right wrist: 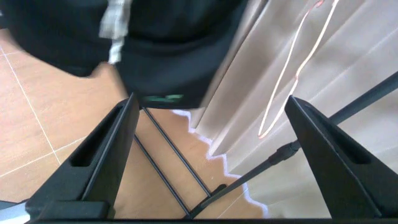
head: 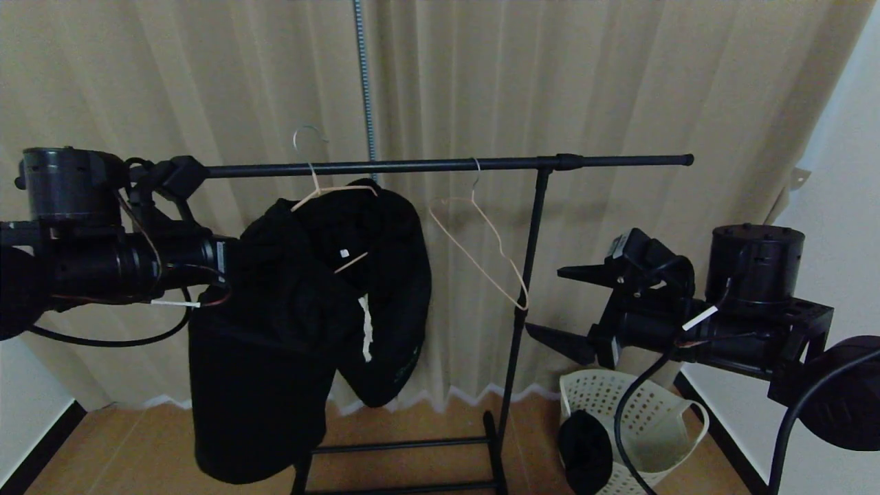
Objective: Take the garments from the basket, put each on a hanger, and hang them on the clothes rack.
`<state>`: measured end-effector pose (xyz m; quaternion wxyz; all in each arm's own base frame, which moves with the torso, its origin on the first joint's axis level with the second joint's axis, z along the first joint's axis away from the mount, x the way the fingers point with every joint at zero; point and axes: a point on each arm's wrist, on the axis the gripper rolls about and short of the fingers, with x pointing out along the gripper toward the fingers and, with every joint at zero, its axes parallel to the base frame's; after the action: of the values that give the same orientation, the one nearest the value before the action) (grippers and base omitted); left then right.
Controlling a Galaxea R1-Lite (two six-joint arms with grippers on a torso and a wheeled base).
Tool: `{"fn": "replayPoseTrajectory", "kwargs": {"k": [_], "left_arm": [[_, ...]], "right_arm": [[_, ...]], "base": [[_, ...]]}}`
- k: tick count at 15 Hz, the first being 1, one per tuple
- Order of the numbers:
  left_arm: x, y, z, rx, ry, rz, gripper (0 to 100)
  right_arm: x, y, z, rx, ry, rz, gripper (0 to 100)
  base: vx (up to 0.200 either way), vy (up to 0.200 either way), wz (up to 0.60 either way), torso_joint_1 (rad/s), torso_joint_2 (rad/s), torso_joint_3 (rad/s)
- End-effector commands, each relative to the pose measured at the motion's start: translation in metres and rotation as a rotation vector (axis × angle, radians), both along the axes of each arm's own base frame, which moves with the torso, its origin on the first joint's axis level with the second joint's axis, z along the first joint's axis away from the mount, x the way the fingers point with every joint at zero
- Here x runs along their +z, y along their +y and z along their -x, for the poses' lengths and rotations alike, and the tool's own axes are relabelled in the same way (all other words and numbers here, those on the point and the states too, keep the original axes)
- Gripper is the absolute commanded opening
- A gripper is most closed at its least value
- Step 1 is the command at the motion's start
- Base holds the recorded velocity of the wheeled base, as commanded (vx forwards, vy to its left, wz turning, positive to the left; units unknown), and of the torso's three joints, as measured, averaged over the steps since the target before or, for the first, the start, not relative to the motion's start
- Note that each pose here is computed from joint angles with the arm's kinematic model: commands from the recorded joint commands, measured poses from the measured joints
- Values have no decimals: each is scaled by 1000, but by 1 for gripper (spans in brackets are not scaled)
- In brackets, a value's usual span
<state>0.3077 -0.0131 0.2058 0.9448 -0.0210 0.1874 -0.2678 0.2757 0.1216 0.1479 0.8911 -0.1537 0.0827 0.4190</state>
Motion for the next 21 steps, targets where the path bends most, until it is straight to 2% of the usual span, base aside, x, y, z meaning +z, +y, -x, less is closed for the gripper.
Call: {"fn": "replayPoseTrajectory", "kwargs": {"k": [1, 3, 5, 8, 17, 21], "left_arm": [[-22, -9, -20, -6, 57, 24, 0], [-27, -10, -25, -2, 67, 39, 0], [-32, -10, -34, 5, 44, 53, 0], [-38, -10, -49, 47, 44, 96, 0], [-48, -20, -91, 59, 17, 86, 0], [-59, -20, -105, 62, 32, 88, 0]], "right_arm": [[-1, 0, -1, 1, 3, 2, 100], [-2, 0, -1, 1, 4, 2, 100], [-3, 1, -1, 1, 7, 3, 100], [-3, 1, -1, 1, 9, 4, 100], [-7, 1, -3, 2, 21, 11, 100], [-13, 3, -5, 3, 38, 18, 100]], "base": [[0, 0, 0, 0, 0, 0], [0, 0, 0, 0, 0, 0], [0, 0, 0, 0, 0, 0], [0, 0, 0, 0, 0, 0], [0, 0, 0, 0, 0, 0], [0, 0, 0, 0, 0, 0]]}}
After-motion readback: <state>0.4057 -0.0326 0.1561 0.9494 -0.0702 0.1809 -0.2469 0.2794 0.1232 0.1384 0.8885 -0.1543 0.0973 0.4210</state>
